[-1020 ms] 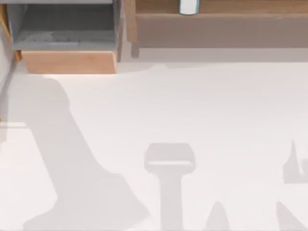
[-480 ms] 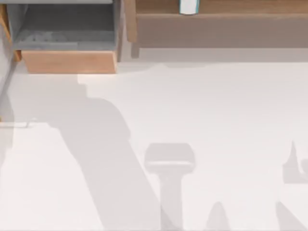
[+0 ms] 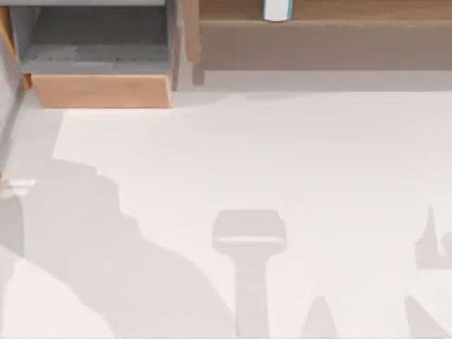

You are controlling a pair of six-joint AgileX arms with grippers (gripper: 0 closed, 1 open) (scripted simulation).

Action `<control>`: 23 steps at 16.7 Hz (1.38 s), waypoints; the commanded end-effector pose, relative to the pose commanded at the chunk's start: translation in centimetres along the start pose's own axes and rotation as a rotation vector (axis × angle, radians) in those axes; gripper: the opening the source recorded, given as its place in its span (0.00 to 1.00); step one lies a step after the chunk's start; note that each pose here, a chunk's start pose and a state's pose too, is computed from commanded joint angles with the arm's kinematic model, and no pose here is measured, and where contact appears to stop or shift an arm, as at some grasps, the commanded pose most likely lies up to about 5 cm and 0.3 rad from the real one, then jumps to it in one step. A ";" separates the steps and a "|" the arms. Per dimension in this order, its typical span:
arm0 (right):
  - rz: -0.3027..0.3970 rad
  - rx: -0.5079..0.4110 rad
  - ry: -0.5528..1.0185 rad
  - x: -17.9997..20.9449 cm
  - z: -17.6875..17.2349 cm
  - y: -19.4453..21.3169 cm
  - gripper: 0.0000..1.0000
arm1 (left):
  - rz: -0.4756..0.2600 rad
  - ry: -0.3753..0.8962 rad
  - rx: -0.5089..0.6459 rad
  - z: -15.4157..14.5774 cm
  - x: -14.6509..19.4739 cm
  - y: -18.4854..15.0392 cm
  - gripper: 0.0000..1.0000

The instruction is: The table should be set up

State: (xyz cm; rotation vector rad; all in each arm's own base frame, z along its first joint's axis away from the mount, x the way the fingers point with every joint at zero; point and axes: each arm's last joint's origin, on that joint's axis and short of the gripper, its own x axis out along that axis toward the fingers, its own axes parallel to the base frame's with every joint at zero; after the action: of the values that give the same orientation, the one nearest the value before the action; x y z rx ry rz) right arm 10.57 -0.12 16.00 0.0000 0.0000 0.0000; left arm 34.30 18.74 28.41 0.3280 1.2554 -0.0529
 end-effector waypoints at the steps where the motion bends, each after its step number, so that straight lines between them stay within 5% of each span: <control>1: 0.000 0.000 0.000 0.0 0.0 0.0 1.00 | -0.013 0.030 -0.018 -1.5 0.5 -0.5 0.00; 11: 0.000 0.000 0.000 0.0 0.0 0.0 1.00 | -0.171 0.252 -0.215 -13.1 8.1 -9.7 0.00; 23: 0.000 0.000 0.000 0.0 0.0 0.0 1.00 | -0.171 0.196 -0.249 -14.4 8.3 -11.3 0.00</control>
State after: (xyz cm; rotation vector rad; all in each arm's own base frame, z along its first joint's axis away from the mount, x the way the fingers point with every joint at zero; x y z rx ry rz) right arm 10.57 -0.12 16.00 0.0000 0.0000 0.0000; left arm 21.16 13.09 14.36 0.0090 1.4650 -0.0099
